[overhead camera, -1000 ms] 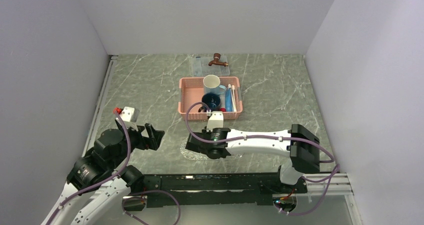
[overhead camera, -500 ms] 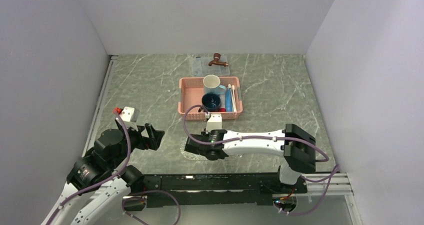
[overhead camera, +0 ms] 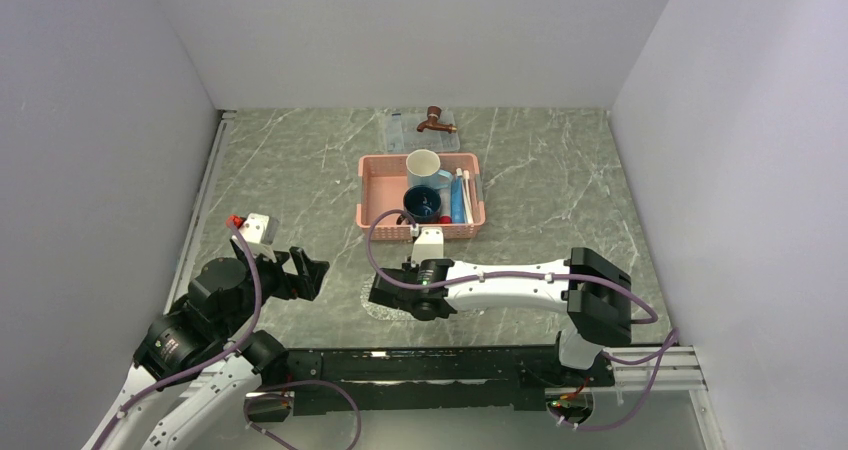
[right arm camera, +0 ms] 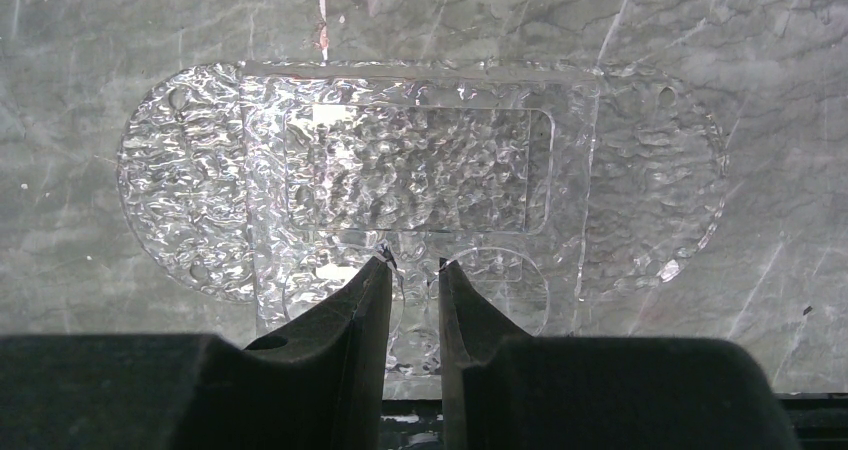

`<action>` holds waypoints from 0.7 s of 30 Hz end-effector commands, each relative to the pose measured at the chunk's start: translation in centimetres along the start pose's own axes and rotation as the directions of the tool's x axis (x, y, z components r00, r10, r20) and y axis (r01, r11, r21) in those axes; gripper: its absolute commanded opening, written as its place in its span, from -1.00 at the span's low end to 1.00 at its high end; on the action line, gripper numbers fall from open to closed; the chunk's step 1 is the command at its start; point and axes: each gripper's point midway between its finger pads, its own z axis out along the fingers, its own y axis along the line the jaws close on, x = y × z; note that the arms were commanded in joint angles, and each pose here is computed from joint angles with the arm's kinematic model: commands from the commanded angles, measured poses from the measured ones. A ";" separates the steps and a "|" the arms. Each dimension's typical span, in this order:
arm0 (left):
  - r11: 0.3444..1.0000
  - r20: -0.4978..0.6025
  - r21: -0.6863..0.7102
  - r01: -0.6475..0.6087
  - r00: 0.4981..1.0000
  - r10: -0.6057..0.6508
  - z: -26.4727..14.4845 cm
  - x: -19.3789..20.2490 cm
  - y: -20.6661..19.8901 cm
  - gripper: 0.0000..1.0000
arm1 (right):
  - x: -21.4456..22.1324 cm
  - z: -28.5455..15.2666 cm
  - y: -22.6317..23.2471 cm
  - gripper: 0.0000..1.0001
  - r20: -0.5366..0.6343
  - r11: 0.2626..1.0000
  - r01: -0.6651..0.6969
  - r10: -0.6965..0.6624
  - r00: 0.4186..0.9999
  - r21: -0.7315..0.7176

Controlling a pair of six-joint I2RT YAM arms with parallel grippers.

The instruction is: Prepare toiletry sets of a toothbrush and toothpaste on the tray

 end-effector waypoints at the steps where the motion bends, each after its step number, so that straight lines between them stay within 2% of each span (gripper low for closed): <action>1: 1.000 0.028 0.014 -0.003 1.000 0.002 0.0 -0.7 -0.3 0.98 | -0.5 -0.8 0.8 -0.91 0.006 0.999 -0.016 0.017 1.000 -0.028; 13: 1.000 0.034 0.015 0.000 0.999 -0.001 -0.1 -0.8 -0.3 0.98 | -0.3 -1.3 0.6 -0.91 0.020 1.000 0.003 -0.003 1.000 -0.005; 21: 1.000 0.033 0.016 0.000 0.999 0.000 -0.1 -0.8 -0.3 0.98 | -0.5 -1.5 0.5 -0.68 0.027 1.000 0.001 -0.001 1.000 -0.002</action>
